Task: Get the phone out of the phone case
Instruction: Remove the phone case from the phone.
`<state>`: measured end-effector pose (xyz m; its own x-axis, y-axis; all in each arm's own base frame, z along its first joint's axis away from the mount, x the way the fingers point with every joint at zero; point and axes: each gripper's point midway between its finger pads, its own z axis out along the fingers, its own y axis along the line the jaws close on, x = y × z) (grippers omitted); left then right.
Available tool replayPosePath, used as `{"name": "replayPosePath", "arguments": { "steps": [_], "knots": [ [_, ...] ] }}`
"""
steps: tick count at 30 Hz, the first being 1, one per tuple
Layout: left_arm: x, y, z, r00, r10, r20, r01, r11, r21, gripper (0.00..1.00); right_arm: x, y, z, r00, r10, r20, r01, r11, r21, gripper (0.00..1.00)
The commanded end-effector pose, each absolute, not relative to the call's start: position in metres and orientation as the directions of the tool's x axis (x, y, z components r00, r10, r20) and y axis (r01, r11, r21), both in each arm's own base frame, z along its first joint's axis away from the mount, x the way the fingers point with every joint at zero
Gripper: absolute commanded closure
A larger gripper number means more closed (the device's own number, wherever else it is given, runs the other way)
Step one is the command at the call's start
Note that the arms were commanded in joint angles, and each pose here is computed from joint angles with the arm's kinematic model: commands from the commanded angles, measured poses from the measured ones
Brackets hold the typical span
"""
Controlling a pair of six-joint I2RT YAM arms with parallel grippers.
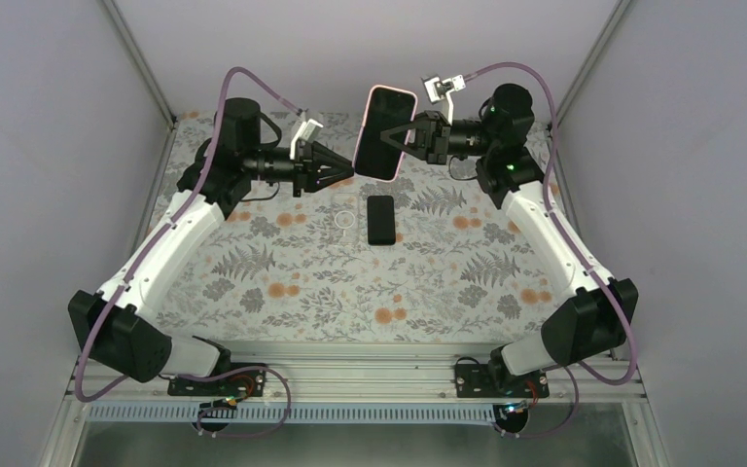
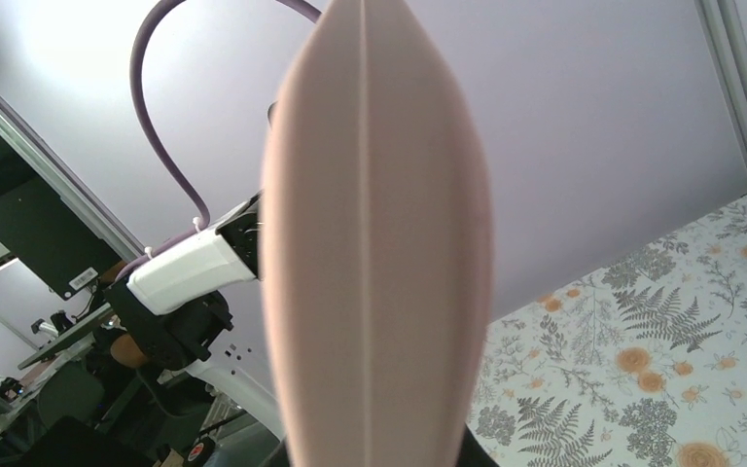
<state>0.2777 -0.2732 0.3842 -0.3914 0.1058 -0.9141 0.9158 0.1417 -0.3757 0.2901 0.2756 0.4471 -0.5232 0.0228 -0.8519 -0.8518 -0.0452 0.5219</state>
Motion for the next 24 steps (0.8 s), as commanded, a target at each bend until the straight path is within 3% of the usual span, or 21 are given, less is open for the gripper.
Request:
{"name": "replayPosePath", "arguments": {
  "steps": [1, 12, 24],
  "knots": [
    [0.312, -0.268, 0.369, -0.423, 0.083, -0.902, 0.878, 0.283, -0.386, 0.83, 0.234, 0.278, 0.467, -0.467, -0.072, -0.881, -0.853, -0.225, 0.471, 0.96],
    [0.322, -0.270, 0.369, -0.434, 0.072, -0.898, 0.870, 0.293, -0.397, 0.84, 0.214, 0.289, 0.460, -0.464, -0.130, -0.876, -0.824, -0.299, 0.481, 0.96],
    [0.301, -0.275, 0.398, -0.392, 0.047, -0.919, 0.912, 0.152, -0.381, 0.84, 0.204, 0.299, 0.441, -0.489, -0.168, -0.856, -0.792, -0.324, 0.517, 0.96]
  ]
}}
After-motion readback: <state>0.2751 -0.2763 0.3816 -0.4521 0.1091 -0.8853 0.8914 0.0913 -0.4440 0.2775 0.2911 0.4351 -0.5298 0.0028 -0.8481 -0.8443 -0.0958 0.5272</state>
